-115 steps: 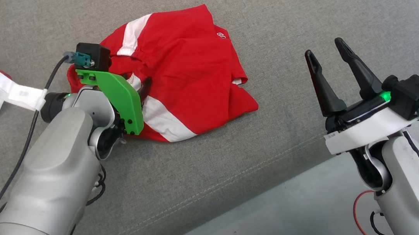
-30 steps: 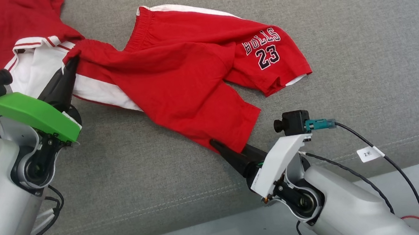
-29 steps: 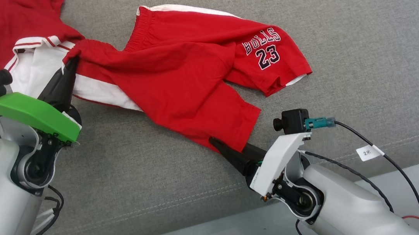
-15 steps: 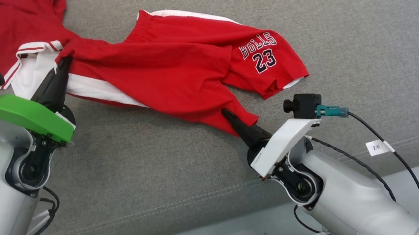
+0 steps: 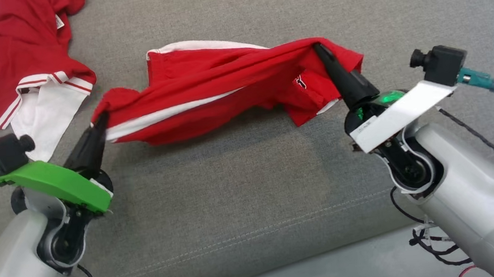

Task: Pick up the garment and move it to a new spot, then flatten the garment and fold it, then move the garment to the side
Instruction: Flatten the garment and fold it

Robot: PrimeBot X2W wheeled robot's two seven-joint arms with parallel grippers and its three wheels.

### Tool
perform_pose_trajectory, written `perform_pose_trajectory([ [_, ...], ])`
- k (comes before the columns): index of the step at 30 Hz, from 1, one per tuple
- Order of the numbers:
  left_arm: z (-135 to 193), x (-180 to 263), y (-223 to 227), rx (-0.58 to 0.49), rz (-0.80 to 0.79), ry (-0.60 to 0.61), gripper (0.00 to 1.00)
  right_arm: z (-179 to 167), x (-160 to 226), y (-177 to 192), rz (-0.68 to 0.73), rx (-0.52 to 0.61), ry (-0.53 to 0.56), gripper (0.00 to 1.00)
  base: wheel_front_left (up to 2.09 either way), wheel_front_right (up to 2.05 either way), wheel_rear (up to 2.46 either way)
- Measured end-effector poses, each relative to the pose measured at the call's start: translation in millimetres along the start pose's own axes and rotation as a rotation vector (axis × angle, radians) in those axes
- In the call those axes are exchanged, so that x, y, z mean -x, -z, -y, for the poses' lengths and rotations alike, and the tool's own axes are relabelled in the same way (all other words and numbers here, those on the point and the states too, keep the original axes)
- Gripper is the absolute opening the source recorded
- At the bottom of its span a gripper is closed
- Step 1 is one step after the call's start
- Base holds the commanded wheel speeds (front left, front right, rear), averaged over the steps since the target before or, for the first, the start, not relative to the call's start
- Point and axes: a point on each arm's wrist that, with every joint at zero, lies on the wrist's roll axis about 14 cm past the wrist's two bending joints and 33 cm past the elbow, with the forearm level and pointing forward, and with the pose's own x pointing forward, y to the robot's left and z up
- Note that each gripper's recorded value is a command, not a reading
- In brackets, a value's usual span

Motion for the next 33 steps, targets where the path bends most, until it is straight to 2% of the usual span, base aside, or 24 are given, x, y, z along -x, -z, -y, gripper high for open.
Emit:
perform_pose_trajectory([
  [3,16.4,5.3,24.1,-0.017,-0.088,0.048,0.00,-1.3,6.6,-20.3,0.029,0.047,-0.019,0.00,0.00,0.00,0.00],
  [7,27.5,11.0,38.5,-0.002,-0.143,0.076,0.00,0.9,16.7,-27.8,0.025,0.085,-0.024,0.00,0.00,0.00,0.00],
  [13,33.5,13.7,56.1,0.154,-0.227,0.057,0.00,25.3,37.9,-11.4,-0.100,0.104,0.030,0.00,0.00,0.00,0.00],
  [18,32.8,-0.2,56.7,0.220,-0.328,0.042,0.00,27.5,21.9,-11.1,-0.188,0.129,0.007,0.00,0.00,0.00,0.00],
  [20,31.4,-14.8,43.5,0.254,-0.336,0.026,0.00,23.8,4.7,-23.1,-0.202,0.166,-0.023,0.00,0.00,0.00,0.00],
  [23,23.4,-42.8,4.0,0.246,-0.296,-0.013,0.00,14.5,-27.4,-44.3,-0.211,0.216,-0.071,0.00,0.00,0.00,0.00],
  [27,35.9,-80.8,-56.2,0.185,-0.210,0.026,0.00,9.8,-70.2,-78.6,-0.185,0.279,-0.092,0.00,0.00,0.00,0.00],
  [33,63.3,-122.2,-162.8,0.076,0.072,0.122,0.00,-27.1,-133.5,-159.5,0.046,0.335,-0.153,0.00,0.00,0.00,0.00],
])
